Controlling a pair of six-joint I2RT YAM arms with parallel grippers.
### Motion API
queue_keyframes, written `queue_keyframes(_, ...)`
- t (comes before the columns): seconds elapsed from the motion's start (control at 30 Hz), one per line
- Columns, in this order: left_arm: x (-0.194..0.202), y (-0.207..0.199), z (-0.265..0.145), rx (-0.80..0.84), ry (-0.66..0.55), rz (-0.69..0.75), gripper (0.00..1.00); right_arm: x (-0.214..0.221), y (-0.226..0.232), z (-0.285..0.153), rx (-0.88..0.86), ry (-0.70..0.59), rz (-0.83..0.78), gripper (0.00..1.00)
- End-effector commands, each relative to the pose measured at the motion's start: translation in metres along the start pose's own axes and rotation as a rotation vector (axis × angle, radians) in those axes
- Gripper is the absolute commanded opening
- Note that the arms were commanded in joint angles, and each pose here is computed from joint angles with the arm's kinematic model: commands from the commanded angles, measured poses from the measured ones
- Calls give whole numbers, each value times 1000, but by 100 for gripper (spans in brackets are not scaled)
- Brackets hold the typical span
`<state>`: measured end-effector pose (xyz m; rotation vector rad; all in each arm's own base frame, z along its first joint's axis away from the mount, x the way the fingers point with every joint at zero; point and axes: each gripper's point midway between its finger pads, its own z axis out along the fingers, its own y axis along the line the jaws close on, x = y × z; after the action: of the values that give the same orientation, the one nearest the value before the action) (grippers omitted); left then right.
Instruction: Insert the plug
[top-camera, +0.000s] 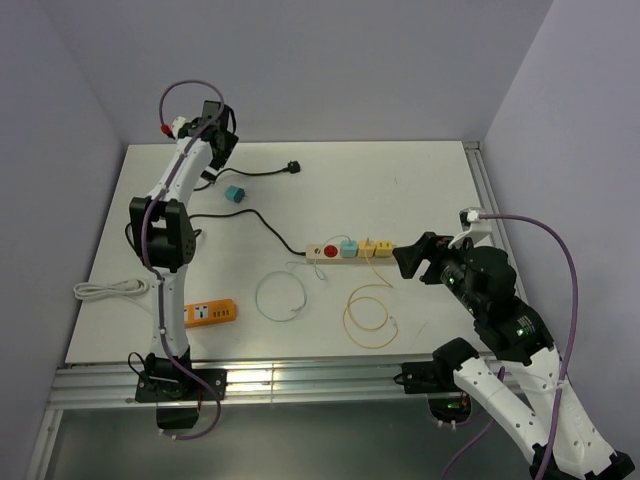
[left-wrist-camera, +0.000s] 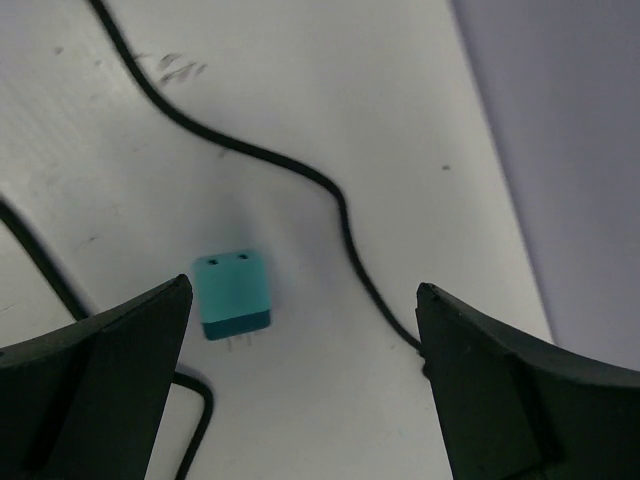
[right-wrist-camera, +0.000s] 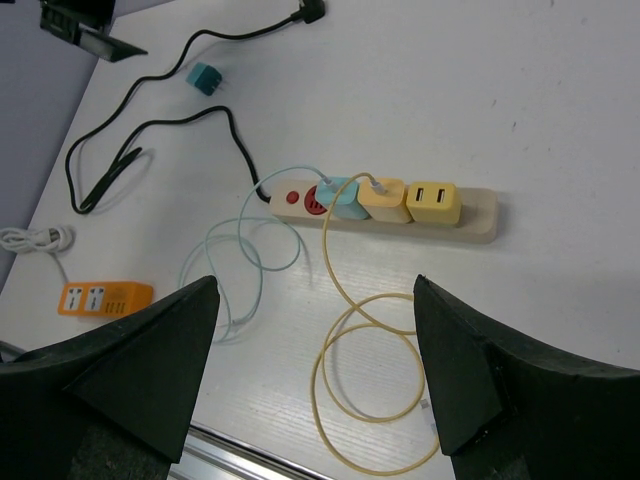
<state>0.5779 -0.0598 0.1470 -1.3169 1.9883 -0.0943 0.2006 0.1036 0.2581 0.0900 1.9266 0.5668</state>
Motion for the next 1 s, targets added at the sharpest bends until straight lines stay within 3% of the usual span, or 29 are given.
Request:
queue_keyframes(0.0, 6, 32, 9, -118, 40, -110, 100, -7, 1, 2, -11, -41, -6, 85)
queue_keyframes(0.4, 51, 44, 44, -173, 168, -171, 99, -2, -2, 5, -1, -32, -7, 85)
queue_keyframes(0.7, 67, 53, 57, -191, 196, -180, 99, -3, -3, 4, 4, -40, -5, 85)
queue_keyframes(0.97, 79, 59, 66, -201, 222, -179, 81, -4, -5, 3, 12, -44, -5, 85)
